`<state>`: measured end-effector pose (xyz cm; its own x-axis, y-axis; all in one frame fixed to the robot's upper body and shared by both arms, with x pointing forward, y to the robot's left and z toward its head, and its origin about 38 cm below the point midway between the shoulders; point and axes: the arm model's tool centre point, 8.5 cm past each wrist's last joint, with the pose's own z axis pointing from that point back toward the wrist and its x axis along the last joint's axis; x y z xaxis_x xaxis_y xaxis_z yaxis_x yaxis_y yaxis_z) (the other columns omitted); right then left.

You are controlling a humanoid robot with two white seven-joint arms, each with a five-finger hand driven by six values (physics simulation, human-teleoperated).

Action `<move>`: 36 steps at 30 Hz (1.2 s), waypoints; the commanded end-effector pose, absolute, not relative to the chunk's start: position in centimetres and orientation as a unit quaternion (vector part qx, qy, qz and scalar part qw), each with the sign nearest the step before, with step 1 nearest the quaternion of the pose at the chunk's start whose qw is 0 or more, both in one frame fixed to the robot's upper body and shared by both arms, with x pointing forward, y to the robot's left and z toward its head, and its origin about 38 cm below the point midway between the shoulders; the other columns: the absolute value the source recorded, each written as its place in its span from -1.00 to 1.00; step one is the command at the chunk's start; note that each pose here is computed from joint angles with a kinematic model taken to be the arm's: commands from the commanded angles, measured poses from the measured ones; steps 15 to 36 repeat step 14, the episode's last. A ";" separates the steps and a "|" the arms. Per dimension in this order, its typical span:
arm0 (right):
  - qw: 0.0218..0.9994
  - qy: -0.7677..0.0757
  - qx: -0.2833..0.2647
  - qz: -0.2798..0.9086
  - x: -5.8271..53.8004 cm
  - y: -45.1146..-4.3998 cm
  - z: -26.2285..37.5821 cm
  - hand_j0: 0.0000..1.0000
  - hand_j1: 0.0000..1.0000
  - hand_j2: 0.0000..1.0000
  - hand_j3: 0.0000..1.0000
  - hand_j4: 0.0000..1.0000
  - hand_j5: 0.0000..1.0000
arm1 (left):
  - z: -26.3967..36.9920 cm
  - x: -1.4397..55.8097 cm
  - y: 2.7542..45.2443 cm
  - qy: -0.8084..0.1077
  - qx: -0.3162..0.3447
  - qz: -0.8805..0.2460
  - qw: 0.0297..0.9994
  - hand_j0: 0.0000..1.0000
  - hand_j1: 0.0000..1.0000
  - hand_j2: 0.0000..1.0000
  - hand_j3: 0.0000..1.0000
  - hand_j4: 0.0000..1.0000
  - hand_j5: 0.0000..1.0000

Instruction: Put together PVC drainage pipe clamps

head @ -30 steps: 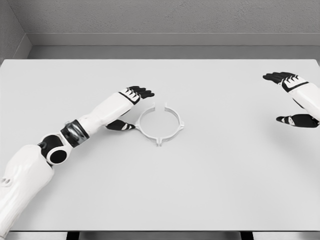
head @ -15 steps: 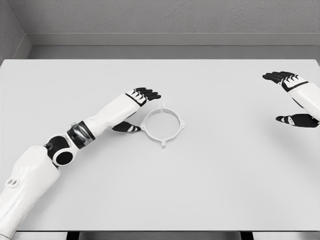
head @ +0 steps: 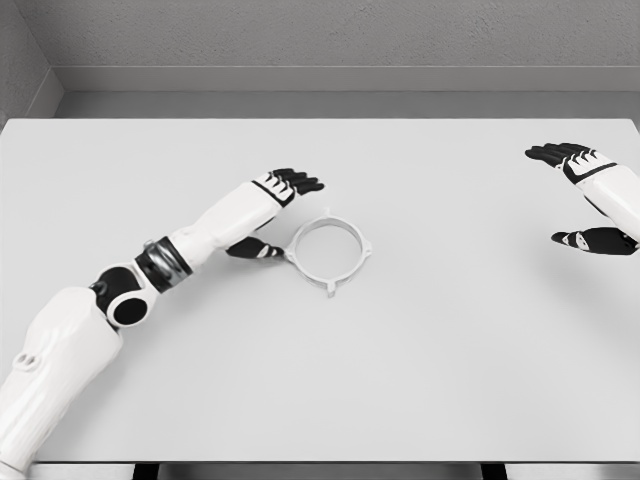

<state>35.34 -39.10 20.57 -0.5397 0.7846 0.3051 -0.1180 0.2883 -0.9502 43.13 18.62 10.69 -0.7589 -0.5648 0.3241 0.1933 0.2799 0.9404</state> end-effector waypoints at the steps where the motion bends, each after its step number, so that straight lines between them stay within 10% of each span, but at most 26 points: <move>1: 0.415 -0.690 -0.241 0.542 35.3 -39.1 20.6 1.00 1.00 1.00 1.00 1.00 1.00 | 11.0 43.5 21.2 -0.721 0.146 -0.592 0.330 1.00 1.00 1.00 1.00 1.00 1.00; 14: 0.414 -0.691 -0.241 0.542 35.3 -39.1 20.7 1.00 1.00 1.00 1.00 1.00 1.00 | 18.2 43.3 43.0 -0.627 0.345 -0.583 0.384 1.00 1.00 1.00 1.00 1.00 1.00; 36: 0.414 -0.691 -0.241 0.542 35.3 -39.1 20.7 1.00 1.00 1.00 1.00 1.00 1.00 | 18.2 43.3 43.0 -0.627 0.345 -0.583 0.384 1.00 1.00 1.00 1.00 1.00 1.00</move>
